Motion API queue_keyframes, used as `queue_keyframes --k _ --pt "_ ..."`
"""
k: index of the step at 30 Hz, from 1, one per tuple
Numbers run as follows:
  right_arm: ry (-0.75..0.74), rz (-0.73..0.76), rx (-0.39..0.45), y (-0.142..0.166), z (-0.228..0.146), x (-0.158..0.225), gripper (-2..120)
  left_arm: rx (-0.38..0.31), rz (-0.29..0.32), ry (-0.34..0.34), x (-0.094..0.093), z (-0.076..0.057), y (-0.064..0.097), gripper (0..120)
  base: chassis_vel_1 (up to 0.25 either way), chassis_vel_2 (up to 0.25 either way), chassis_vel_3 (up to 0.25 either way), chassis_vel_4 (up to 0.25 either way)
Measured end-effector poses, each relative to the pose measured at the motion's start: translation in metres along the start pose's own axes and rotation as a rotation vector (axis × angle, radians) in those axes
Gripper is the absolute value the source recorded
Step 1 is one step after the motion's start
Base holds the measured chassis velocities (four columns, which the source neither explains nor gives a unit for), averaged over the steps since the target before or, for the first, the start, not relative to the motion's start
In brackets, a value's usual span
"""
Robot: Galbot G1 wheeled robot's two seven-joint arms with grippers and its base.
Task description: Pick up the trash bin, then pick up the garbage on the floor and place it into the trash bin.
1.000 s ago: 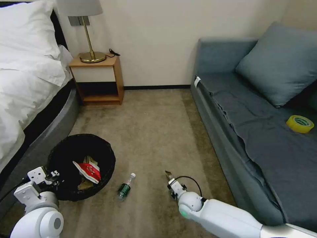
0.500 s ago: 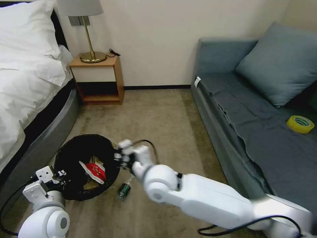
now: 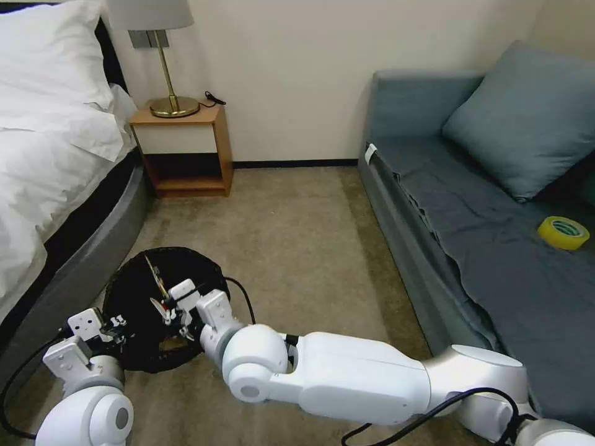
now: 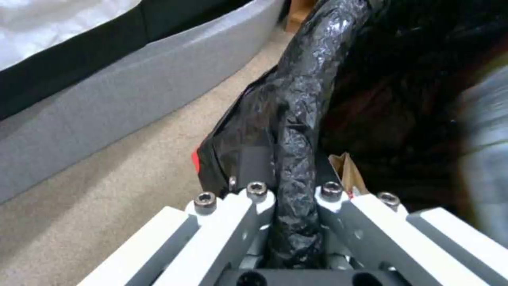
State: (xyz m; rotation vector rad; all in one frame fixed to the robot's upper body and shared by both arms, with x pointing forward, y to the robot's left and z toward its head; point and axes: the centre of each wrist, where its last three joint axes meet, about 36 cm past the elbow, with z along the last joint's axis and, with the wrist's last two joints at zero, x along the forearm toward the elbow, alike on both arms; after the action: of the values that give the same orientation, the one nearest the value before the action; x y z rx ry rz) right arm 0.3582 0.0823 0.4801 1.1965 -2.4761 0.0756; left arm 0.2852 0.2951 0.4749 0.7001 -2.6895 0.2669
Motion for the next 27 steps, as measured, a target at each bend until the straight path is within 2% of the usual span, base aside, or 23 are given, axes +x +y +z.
queue_keyframes --k 1,3,5,7,10,12,16,17,21,23,27 --pt "-0.004 0.001 0.001 0.0 -0.001 0.0 22 0.0 0.0 0.0 0.001 0.0 0.0 3 0.0 0.0 0.0 0.0" --pt "-0.01 0.002 0.0 -0.001 -0.003 0.0 25 0.0 0.0 0.0 0.001 0.0 0.0 3 0.0 0.0 0.0 0.0" --pt "-0.028 0.01 0.001 -0.005 -0.008 0.001 36 0.0 0.001 -0.002 0.001 -0.001 0.0 3 0.0 0.0 0.0 0.0" --pt "-0.039 0.016 -0.002 -0.007 -0.012 0.002 39 0.0 0.001 -0.002 0.001 -0.001 0.0 3 0.0 0.0 0.0 0.0" --pt "-0.099 0.057 -0.018 -0.023 -0.032 0.005 55 0.001 -0.003 -0.004 0.0 -0.002 0.001 3 0.0 0.0 0.0 0.0" --pt "-0.113 0.072 -0.022 -0.028 -0.037 0.005 57 0.002 -0.004 -0.005 0.0 -0.002 0.001 3 0.0 0.0 0.0 0.0" --pt "-0.129 0.237 -0.043 -0.072 -0.061 0.003 76 0.001 -0.027 -0.015 -0.003 -0.005 0.009 3 0.0 0.0 0.0 0.0" --pt "-0.129 0.237 -0.043 -0.072 -0.061 0.003 76 0.001 -0.027 -0.015 -0.003 -0.005 0.009 3 0.0 0.0 0.0 0.0" --pt "-0.089 0.387 -0.073 -0.119 -0.051 0.003 94 0.011 -0.05 -0.03 -0.005 -0.011 0.02 3 0.0 0.0 0.0 0.0" --pt "-0.074 0.404 -0.079 -0.123 -0.046 0.002 97 0.012 -0.053 -0.032 -0.005 -0.012 0.021 3 0.0 0.0 0.0 0.0" --pt "0.048 0.479 -0.132 -0.133 -0.009 -0.007 100 0.021 -0.065 -0.041 -0.006 -0.016 0.027 3 0.0 0.0 0.0 0.0"
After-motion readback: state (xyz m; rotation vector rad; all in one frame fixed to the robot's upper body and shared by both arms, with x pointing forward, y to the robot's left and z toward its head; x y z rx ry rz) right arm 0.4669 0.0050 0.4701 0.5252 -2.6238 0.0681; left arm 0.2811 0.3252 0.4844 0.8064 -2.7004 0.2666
